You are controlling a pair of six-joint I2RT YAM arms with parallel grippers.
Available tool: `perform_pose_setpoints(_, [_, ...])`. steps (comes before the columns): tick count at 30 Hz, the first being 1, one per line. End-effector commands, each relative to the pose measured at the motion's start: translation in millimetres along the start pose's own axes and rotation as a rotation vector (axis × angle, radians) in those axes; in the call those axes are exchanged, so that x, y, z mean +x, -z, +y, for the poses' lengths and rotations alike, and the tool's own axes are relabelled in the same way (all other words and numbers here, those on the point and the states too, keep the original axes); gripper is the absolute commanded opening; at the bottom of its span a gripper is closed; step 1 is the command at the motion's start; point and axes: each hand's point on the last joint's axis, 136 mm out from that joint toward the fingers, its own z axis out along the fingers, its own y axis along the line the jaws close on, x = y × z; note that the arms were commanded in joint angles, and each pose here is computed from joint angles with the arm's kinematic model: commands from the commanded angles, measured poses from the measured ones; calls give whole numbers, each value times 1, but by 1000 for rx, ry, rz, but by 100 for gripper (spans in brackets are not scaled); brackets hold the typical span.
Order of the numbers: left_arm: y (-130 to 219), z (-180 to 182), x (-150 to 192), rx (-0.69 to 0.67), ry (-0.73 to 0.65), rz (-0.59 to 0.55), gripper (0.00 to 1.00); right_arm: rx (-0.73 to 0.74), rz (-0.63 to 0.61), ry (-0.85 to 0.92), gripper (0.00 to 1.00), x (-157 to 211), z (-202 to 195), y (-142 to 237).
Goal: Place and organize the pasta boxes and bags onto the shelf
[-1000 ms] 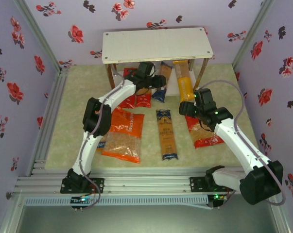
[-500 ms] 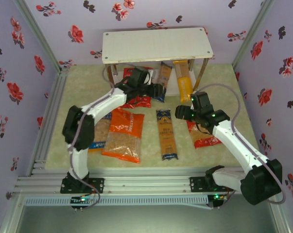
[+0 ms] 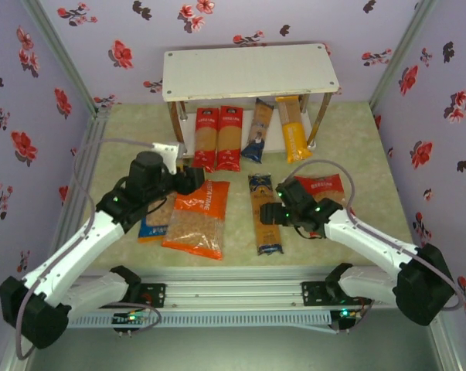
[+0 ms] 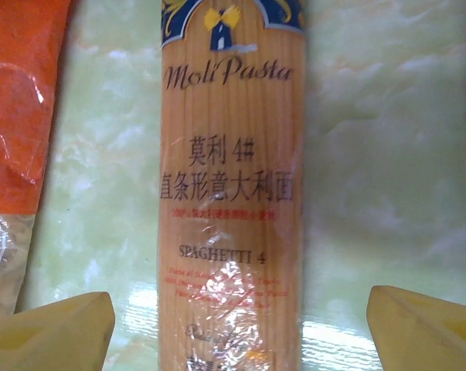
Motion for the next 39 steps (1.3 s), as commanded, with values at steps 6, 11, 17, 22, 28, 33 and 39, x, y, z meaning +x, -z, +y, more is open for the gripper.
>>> perform_pose_setpoints(6, [-8, -3, 2, 55, 47, 17, 68, 130, 35, -39, 89, 7, 1, -32])
perform_pose_setpoints(11, [-6, 3, 5, 47, 53, 14, 68, 130, 62, -30, 92, 12, 10, -45])
perform_pose_setpoints(17, [-1, 12, 6, 35, 74, -9, 69, 156, 103, -19, 93, 17, 13, -57])
perform_pose_setpoints(22, [4, 18, 6, 27, 84, -25, 69, 219, 137, -26, 93, 24, 3, -65])
perform_pose_setpoints(28, [6, 24, 9, 25, 101, -31, 70, 247, 166, -28, 90, 33, -4, -72])
perform_pose_setpoints(33, [7, 25, 9, 28, 106, -37, 69, 249, 179, -36, 79, 38, -7, -71])
perform_pose_setpoints(39, [7, 27, 9, 30, 114, -42, 69, 241, 183, -36, 58, 43, -11, -64])
